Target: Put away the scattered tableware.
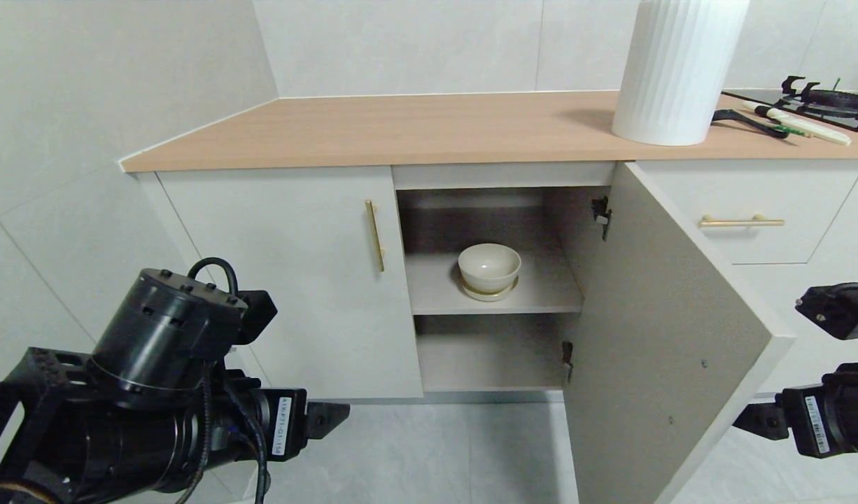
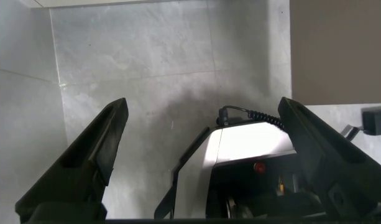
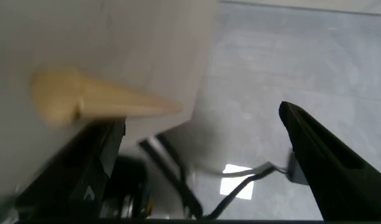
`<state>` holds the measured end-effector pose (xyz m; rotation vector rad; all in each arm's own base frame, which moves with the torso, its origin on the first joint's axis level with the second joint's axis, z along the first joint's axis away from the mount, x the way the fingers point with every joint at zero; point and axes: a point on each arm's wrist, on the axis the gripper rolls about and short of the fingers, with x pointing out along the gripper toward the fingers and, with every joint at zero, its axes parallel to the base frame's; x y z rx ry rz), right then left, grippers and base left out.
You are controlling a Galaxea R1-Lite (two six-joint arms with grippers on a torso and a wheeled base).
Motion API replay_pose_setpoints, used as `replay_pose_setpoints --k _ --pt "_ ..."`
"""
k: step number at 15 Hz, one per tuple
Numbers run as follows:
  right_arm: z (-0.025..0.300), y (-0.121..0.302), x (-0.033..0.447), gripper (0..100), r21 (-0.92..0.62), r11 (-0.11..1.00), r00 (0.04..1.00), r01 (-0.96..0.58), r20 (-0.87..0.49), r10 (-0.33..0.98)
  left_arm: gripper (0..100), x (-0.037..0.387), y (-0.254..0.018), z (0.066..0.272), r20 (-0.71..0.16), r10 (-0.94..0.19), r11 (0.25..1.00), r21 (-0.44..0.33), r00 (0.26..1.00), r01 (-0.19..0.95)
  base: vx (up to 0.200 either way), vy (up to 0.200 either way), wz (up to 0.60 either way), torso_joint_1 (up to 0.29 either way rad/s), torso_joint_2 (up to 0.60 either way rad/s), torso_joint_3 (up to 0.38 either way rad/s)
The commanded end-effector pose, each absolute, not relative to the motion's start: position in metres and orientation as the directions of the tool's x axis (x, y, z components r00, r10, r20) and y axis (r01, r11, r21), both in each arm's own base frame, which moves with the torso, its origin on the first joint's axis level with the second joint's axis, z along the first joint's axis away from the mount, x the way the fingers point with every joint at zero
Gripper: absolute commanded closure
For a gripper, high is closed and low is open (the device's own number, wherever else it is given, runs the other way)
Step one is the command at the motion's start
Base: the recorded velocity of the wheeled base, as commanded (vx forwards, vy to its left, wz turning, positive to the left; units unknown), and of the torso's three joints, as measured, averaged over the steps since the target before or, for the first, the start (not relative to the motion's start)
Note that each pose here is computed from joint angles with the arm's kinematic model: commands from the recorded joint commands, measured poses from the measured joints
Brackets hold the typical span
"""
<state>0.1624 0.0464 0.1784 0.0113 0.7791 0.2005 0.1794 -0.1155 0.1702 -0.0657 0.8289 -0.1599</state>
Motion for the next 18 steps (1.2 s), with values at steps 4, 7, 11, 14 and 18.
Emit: replay_pose_setpoints --k 4,7,11,14,18 --pt "0.177 0.068 0.157 0 0.12 0.954 0.67 -0.273 -0.688 0.278 0 0.179 -0.115 0.171 -0.726 -0.168 0.986 -0.123 0.667 0.115 0.0 0.0 0.0 0.0 0.0 0.0" --pt "0.172 0.082 0.167 0 0.131 0.94 0.684 -0.314 -0.655 0.32 0 0.179 -0.115 0.171 -0.725 -0.169 0.986 -0.123 0.668 0.116 0.0 0.0 0.0 0.0 0.0 0.0" --pt "0.161 0.103 0.188 0 0.132 0.924 0.687 -0.36 -0.632 0.358 0 0.179 -0.115 0.173 -0.72 -0.171 0.985 -0.127 0.672 0.114 0.0 0.0 0.0 0.0 0.0 0.0" --pt "0.15 0.123 0.209 0 0.127 0.908 0.689 -0.398 -0.613 0.388 0 0.179 -0.115 0.174 -0.717 -0.172 0.985 -0.129 0.675 0.113 0.0 0.0 0.0 0.0 0.0 0.0" --pt "0.137 0.145 0.24 0 0.094 0.892 0.706 -0.443 -0.577 0.411 0 0.177 -0.113 0.178 -0.706 -0.178 0.984 -0.136 0.685 0.116 0.0 0.0 0.0 0.0 0.0 0.0"
